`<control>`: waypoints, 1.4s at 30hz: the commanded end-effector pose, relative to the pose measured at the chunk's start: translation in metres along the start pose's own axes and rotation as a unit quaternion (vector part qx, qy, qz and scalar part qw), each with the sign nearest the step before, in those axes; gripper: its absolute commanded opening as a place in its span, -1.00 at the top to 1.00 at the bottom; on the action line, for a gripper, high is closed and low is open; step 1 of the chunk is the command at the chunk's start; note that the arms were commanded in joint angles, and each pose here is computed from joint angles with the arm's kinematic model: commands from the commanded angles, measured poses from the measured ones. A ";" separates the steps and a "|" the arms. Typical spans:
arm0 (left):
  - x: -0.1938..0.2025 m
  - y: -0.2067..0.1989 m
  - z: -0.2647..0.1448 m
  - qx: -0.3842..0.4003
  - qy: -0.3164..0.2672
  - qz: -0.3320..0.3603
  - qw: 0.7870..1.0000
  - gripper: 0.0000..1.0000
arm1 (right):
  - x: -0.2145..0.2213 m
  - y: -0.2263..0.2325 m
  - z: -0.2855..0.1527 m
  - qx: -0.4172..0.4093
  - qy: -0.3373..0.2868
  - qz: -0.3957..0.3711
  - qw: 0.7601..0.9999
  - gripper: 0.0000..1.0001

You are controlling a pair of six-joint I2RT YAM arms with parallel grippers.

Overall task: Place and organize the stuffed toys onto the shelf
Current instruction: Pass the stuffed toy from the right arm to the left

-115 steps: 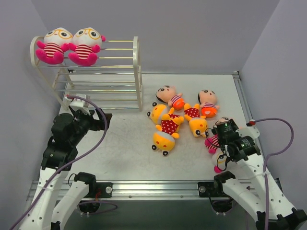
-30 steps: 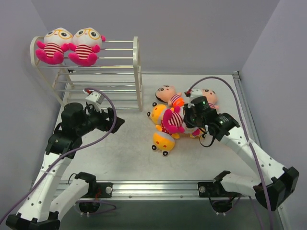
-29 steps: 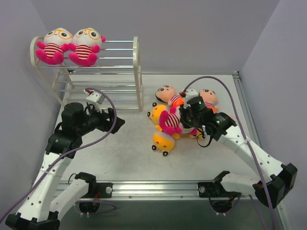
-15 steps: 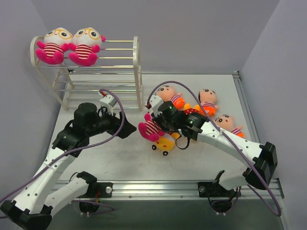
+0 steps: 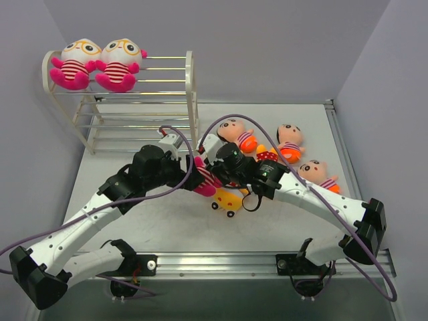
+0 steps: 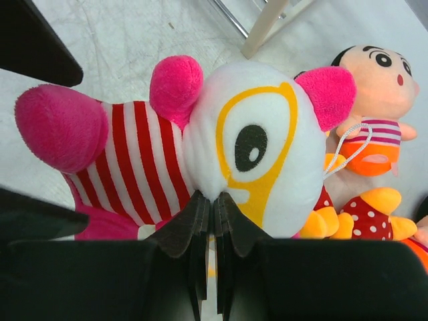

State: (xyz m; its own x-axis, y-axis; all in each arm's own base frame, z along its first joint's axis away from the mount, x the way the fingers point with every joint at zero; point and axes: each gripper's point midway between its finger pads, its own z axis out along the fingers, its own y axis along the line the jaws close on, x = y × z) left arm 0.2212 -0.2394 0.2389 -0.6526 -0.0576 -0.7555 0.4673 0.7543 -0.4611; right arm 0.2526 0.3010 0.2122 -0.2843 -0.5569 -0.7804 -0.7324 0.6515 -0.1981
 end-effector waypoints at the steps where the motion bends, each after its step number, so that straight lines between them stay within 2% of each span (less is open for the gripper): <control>1: -0.022 0.006 0.003 -0.027 -0.053 -0.014 0.998 -0.84 | -0.024 -0.004 -0.010 0.012 -0.046 0.006 0.999 1.00; 6: -0.020 0.016 0.007 -0.050 -0.061 -0.018 0.997 -0.66 | -0.026 -0.001 -0.013 0.007 -0.058 0.009 0.998 1.00; 7: -0.017 0.017 0.008 -0.052 -0.058 -0.018 0.997 -0.51 | -0.026 0.000 -0.013 0.007 -0.057 0.009 0.998 1.00; 10: -0.014 0.018 0.011 -0.050 -0.056 -0.020 0.997 -0.32 | -0.025 0.000 -0.012 0.006 -0.056 0.008 0.998 1.00; 13: -0.012 0.016 0.011 -0.045 -0.053 -0.019 0.997 0.05 | -0.025 0.001 -0.011 0.006 -0.059 0.009 0.998 1.00; 14: -0.011 0.016 0.012 -0.045 -0.054 -0.018 0.997 0.32 | -0.024 0.001 -0.010 0.006 -0.056 0.009 0.998 1.00; 16: -0.013 0.013 0.011 -0.036 -0.058 -0.016 0.998 0.57 | -0.023 0.002 -0.009 0.004 -0.057 0.009 0.998 1.00; 17: -0.012 0.014 0.011 -0.036 -0.058 -0.014 0.998 0.80 | -0.023 0.003 -0.009 0.002 -0.059 0.011 0.998 1.00; 18: -0.013 0.013 0.011 -0.032 -0.061 -0.014 0.998 0.91 | -0.023 0.003 -0.009 0.001 -0.063 0.013 0.998 1.00; 21: -0.013 0.011 0.009 -0.025 -0.068 -0.012 0.997 0.95 | -0.023 0.004 -0.011 0.001 -0.069 0.021 0.997 0.80; 23: -0.016 0.009 0.006 -0.020 -0.078 -0.012 0.997 0.95 | -0.025 0.002 -0.013 0.004 -0.077 0.032 0.996 0.54; 24: -0.013 0.010 0.006 -0.020 -0.077 -0.012 0.997 0.95 | -0.026 0.001 -0.015 0.007 -0.082 0.036 0.996 0.27; 27: -0.016 0.010 0.002 -0.016 -0.089 -0.012 0.996 0.95 | -0.032 -0.004 -0.024 0.016 -0.102 0.056 0.993 -0.09; 29: -0.017 0.010 0.000 -0.015 -0.095 -0.013 0.995 0.95 | -0.033 -0.008 -0.028 0.026 -0.112 0.065 0.991 -0.21; 30: -0.018 0.009 -0.002 -0.014 -0.098 -0.013 0.995 0.95 | -0.037 -0.012 -0.035 0.030 -0.124 0.076 0.989 -0.38; 33: -0.025 0.005 -0.006 -0.004 -0.111 -0.007 0.994 0.95 | -0.043 -0.023 -0.049 0.052 -0.154 0.102 0.981 -0.68; 37: -0.041 -0.007 -0.018 0.020 -0.141 0.008 0.990 0.95 | -0.047 -0.049 -0.076 0.108 -0.200 0.145 0.963 -0.81; 38: -0.047 -0.011 -0.022 0.024 -0.151 0.011 0.988 0.95 | -0.040 -0.063 -0.080 0.148 -0.208 0.162 0.953 -0.83; 39: -0.053 -0.013 -0.028 0.026 -0.162 0.014 0.986 0.95 | -0.041 -0.073 -0.097 0.166 -0.234 0.191 0.939 -0.99; 42: -0.070 -0.022 -0.042 0.037 -0.188 0.018 0.981 0.95 | -0.023 -0.103 -0.129 0.233 -0.277 0.245 0.899 -0.99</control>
State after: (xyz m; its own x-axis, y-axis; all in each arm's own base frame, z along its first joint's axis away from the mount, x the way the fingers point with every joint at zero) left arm 0.2289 -0.2228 0.2543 -0.5174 -0.1877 -0.8349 0.4524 0.7682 -0.4530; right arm 0.2501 0.2306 0.2921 -0.1638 -0.1111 -0.9802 -0.4487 0.8933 -0.0263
